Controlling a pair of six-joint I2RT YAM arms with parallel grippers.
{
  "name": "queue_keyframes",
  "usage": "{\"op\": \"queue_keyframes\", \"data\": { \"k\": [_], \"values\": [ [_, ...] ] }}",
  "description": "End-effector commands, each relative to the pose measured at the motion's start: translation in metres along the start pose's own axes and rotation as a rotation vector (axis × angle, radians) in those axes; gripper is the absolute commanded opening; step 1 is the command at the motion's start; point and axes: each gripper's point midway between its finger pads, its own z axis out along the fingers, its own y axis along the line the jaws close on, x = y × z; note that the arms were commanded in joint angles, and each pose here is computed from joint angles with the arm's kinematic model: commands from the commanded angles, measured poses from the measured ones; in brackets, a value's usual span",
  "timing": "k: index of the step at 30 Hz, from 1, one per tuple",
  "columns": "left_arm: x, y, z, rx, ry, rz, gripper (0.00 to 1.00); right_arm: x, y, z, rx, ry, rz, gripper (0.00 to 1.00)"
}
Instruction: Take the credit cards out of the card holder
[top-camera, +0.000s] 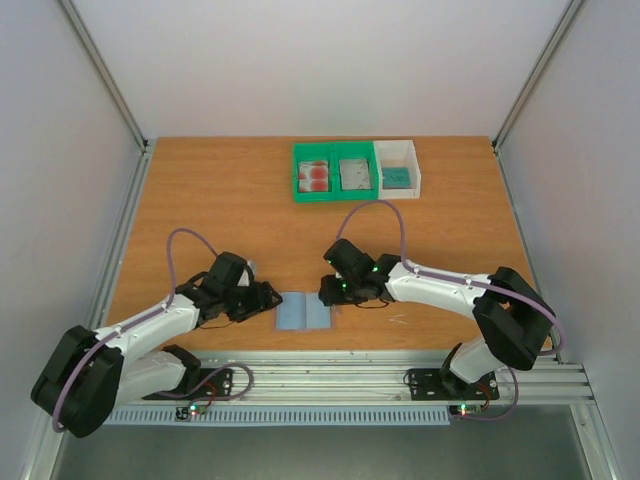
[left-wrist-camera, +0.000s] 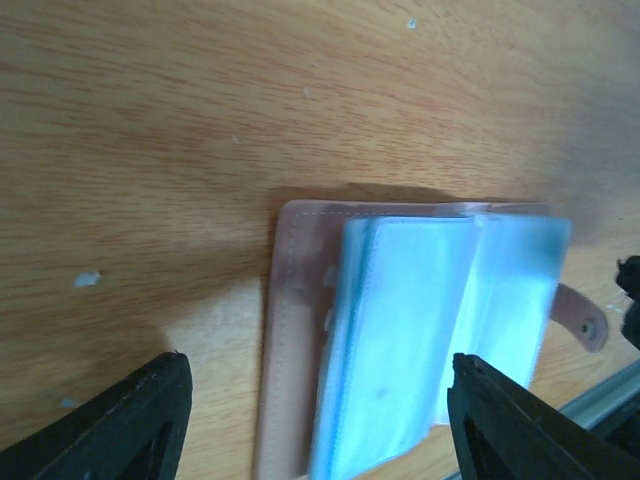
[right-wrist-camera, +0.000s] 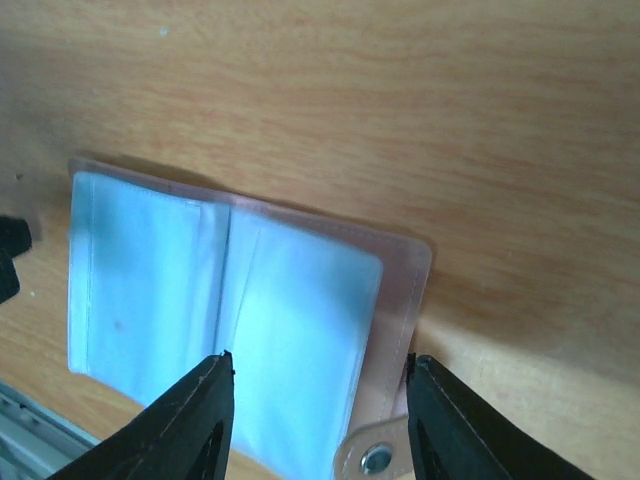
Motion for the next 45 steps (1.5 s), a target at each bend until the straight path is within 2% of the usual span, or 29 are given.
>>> {"op": "queue_keyframes", "data": {
  "k": [1, 10, 14, 16, 17, 18, 19, 21, 22, 29, 33, 37, 45],
  "values": [
    [-0.006, 0.008, -0.006, -0.066, -0.036, 0.039, 0.74, 0.008, -0.004, -0.008, 0.094, 0.017, -0.068, 0.5],
    [0.0, 0.009, -0.002, -0.04, -0.018, 0.015, 0.78, 0.014, -0.009, -0.006, 0.157, 0.037, -0.096, 0.51],
    [-0.003, 0.005, -0.015, -0.054, -0.044, 0.025, 0.78, 0.004, -0.023, -0.023, 0.237, -0.028, -0.111, 0.52],
    [-0.008, 0.001, -0.028, -0.068, -0.076, 0.047, 0.82, -0.001, -0.025, -0.039, 0.255, -0.069, -0.116, 0.56],
    [-0.012, -0.005, -0.038, -0.069, -0.1, 0.061, 0.85, -0.004, -0.027, -0.049, 0.265, -0.093, -0.115, 0.62],
    [-0.016, -0.009, -0.048, -0.074, -0.124, 0.077, 0.94, -0.008, -0.026, -0.063, 0.263, -0.125, -0.115, 0.7],
    [-0.019, -0.015, -0.058, -0.074, -0.145, 0.095, 0.99, -0.011, -0.026, -0.074, 0.265, -0.152, -0.113, 0.77],
    [-0.026, -0.024, -0.083, -0.089, -0.203, 0.143, 0.99, -0.017, -0.025, -0.1, 0.253, -0.216, -0.108, 0.94],
    [-0.029, -0.029, -0.096, -0.092, -0.232, 0.165, 0.99, -0.02, -0.024, -0.114, 0.246, -0.249, -0.107, 0.98],
    [-0.035, -0.075, -0.171, 0.011, -0.38, 0.278, 0.99, -0.037, -0.025, -0.218, 0.22, -0.481, -0.067, 0.98],
    [-0.038, -0.094, -0.213, 0.02, -0.457, 0.35, 0.99, -0.042, -0.027, -0.262, 0.186, -0.588, -0.047, 0.98],
    [-0.037, -0.106, -0.239, 0.028, -0.503, 0.422, 0.99, -0.04, -0.023, -0.277, 0.121, -0.63, -0.038, 0.98],
    [-0.045, -0.109, -0.259, 0.051, -0.627, 0.43, 0.99, -0.036, -0.032, -0.279, 0.101, -0.671, 0.005, 0.99]
  ]
}}
